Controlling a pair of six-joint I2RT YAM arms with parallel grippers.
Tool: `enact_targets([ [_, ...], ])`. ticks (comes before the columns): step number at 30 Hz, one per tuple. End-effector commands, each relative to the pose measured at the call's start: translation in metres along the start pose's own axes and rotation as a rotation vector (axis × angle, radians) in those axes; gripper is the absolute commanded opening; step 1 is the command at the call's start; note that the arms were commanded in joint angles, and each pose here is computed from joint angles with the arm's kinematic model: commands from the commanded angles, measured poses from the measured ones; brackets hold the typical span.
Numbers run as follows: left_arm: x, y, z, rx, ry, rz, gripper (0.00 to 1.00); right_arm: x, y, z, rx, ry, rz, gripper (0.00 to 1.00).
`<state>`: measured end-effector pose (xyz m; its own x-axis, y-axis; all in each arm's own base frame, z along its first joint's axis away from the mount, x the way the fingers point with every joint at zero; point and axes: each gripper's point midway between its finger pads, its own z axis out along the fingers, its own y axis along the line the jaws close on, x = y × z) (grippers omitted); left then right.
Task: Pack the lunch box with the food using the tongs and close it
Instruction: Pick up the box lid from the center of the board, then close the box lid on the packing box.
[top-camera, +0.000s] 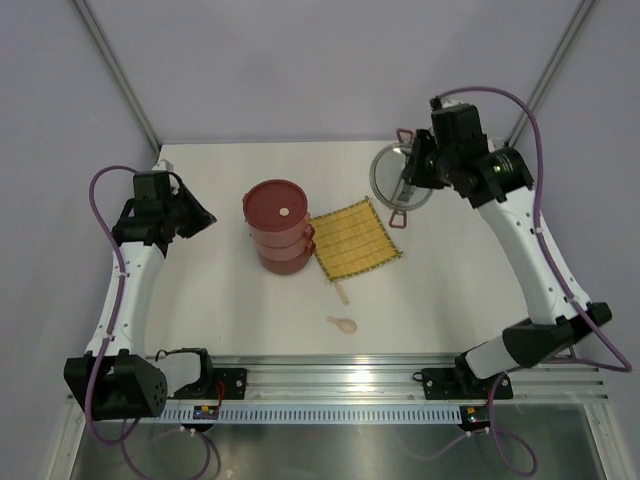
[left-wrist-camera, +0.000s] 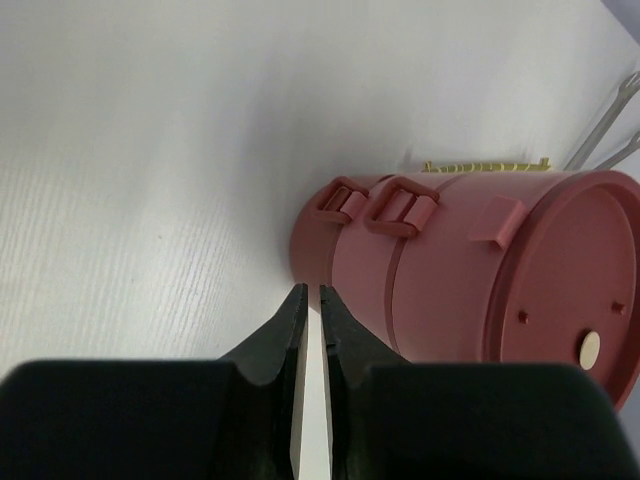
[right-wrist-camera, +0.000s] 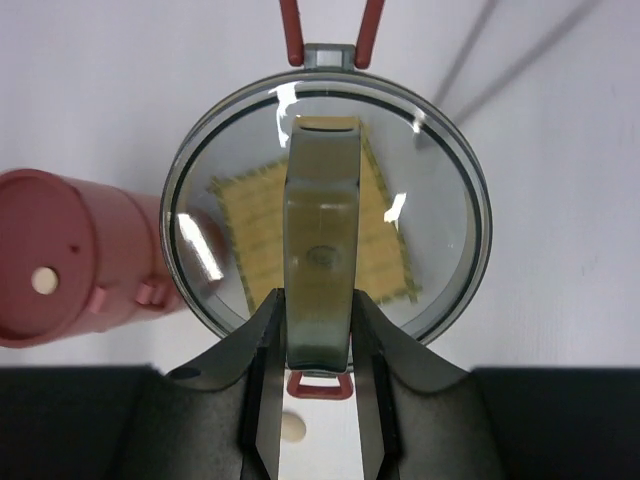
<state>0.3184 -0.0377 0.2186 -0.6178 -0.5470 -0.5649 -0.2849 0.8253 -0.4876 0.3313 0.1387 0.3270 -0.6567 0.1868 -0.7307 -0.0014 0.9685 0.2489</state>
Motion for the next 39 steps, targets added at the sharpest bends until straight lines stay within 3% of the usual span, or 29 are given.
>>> enact_targets([
  [1,-0.025,-0.010,-0.011,0.027,-0.075,-0.009,0.11,-0.034,0.049,0.000,-0.196,-0.020,-0.285,0.00],
  [5,-0.028,-0.007,-0.018,0.023,-0.114,-0.030,0.12,-0.078,0.106,-0.001,-0.344,-0.112,-0.422,0.00],
  [11,-0.030,-0.004,-0.023,0.008,-0.119,-0.049,0.12,-0.067,0.143,0.011,-0.473,-0.124,-0.644,0.00],
  [12,-0.030,-0.004,-0.022,0.010,-0.114,-0.048,0.12,-0.074,0.153,0.011,-0.499,-0.182,-0.677,0.00],
  [17,-0.028,-0.004,-0.022,0.008,-0.106,-0.058,0.12,-0.060,0.188,0.008,-0.661,-0.209,-0.732,0.00],
  [23,-0.023,0.000,-0.019,0.002,-0.094,-0.065,0.12,-0.026,0.229,0.010,-0.787,-0.165,-0.824,0.00],
  [30,-0.016,0.002,-0.016,0.000,-0.074,-0.070,0.12,0.009,0.243,0.031,-0.836,-0.023,-0.806,0.00],
  [39,-0.009,0.005,-0.009,0.001,-0.045,-0.076,0.12,0.039,0.254,0.051,-0.850,0.057,-0.821,0.00],
])
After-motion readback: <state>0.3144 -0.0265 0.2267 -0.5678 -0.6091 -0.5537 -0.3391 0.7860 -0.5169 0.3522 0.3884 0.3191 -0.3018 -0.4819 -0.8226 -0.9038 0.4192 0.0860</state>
